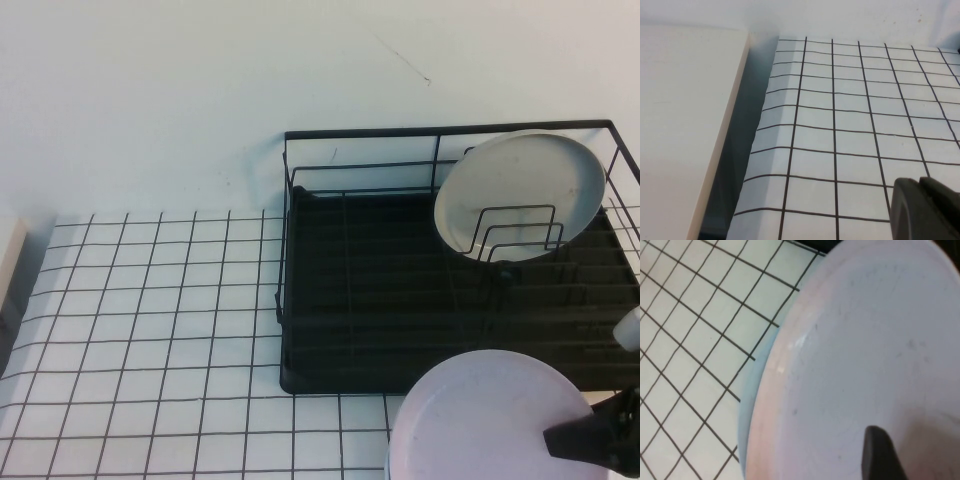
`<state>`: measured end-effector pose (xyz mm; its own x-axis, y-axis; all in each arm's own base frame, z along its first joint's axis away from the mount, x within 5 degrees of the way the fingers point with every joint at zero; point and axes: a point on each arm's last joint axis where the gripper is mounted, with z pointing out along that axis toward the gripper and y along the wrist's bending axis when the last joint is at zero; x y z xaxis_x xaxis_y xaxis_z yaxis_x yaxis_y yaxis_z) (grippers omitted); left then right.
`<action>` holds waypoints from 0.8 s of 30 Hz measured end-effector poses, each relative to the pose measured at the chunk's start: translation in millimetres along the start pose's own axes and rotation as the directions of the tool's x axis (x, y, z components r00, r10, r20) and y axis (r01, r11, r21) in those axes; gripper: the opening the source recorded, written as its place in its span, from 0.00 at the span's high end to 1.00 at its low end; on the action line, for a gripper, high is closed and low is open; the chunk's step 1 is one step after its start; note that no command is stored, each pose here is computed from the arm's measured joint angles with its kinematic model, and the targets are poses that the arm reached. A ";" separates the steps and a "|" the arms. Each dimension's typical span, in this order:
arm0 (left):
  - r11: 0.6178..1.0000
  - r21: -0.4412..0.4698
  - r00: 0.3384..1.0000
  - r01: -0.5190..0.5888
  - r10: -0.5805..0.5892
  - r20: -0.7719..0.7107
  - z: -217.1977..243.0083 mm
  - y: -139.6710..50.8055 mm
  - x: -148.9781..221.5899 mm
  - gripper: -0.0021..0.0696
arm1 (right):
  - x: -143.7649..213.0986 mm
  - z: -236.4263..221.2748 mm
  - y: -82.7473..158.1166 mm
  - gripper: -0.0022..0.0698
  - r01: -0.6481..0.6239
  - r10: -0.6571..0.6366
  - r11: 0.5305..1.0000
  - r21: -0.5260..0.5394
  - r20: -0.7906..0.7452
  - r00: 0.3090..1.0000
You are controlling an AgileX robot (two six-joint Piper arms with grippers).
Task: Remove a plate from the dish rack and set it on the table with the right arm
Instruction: Place the plate from the table
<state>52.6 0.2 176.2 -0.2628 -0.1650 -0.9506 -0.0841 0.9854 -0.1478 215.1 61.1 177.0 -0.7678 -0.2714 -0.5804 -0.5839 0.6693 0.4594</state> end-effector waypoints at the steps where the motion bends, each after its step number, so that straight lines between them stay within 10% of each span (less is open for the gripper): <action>1: 1.000 0.000 1.000 0.000 0.000 0.000 0.0 0.0 0.0 0.98 | 0.5 0.6 -0.3 0.55 0.006 -0.006 1.000 -0.003 -0.004 1.000; 10: 1.000 0.000 1.000 0.000 0.000 0.000 0.0 0.0 0.0 0.98 | -7.2 -6.3 1.3 0.40 0.121 -0.127 0.991 -0.054 -0.121 0.984; 24: 1.000 0.000 1.000 0.000 0.000 0.000 0.0 0.0 0.0 0.98 | -60.8 -50.6 7.7 0.53 0.121 -0.127 0.992 -0.036 -0.342 0.931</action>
<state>52.6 0.2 176.2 -0.2628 -0.1650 -0.9506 -0.0841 0.9854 -0.1478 243.9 47.7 249.9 -0.7312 -0.5742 -0.3683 -0.6820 0.6057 0.4098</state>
